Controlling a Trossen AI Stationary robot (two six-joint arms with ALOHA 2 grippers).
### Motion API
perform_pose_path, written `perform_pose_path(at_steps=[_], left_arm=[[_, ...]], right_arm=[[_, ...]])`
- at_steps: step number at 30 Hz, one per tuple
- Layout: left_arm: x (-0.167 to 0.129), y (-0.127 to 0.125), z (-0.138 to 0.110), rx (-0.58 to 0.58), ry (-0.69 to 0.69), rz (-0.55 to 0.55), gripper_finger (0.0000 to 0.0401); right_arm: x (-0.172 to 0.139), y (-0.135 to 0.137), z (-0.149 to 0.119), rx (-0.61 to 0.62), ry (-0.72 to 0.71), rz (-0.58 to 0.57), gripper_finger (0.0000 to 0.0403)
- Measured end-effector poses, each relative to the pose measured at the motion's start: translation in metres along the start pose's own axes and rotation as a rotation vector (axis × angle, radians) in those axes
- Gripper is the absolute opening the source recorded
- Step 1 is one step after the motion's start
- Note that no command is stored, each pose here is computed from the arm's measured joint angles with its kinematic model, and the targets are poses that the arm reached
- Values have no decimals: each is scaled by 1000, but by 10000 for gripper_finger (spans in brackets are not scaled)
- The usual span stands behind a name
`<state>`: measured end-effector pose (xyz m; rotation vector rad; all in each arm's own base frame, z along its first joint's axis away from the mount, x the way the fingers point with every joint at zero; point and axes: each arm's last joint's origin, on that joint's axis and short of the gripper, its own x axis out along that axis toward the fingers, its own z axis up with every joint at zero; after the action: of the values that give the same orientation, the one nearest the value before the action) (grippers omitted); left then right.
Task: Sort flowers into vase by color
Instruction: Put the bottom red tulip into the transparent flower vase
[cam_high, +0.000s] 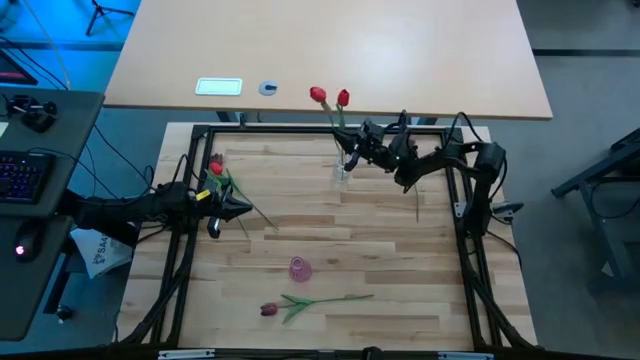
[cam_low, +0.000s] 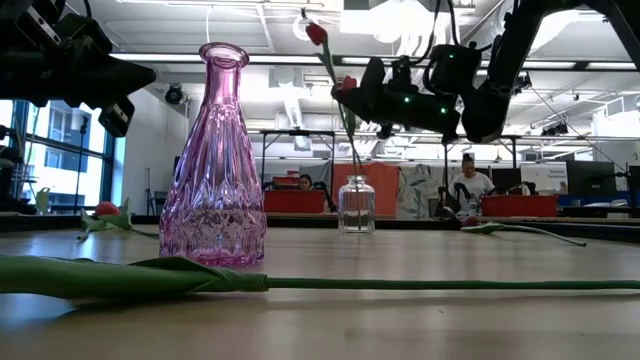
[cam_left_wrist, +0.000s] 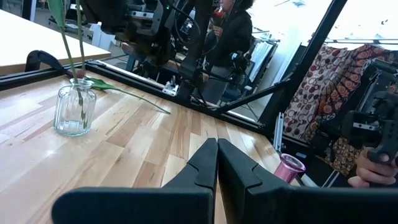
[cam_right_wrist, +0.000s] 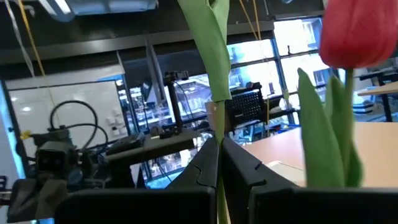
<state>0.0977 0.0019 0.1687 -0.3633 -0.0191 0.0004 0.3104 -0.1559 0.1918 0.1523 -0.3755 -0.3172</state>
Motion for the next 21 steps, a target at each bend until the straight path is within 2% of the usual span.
perform_pose_path(at_steps=[7, 13, 21], left_arm=[[0, 0, 0, 0, 0, 0, 0], [0, 0, 0, 0, 0, 0, 0], [0, 0, 0, 0, 0, 0, 0]], right_arm=[[0, 1, 5, 8, -53, 11, 0], [0, -2, -3, 9, 33, -12, 0], [0, -3, -6, 18, 65, -21, 0]])
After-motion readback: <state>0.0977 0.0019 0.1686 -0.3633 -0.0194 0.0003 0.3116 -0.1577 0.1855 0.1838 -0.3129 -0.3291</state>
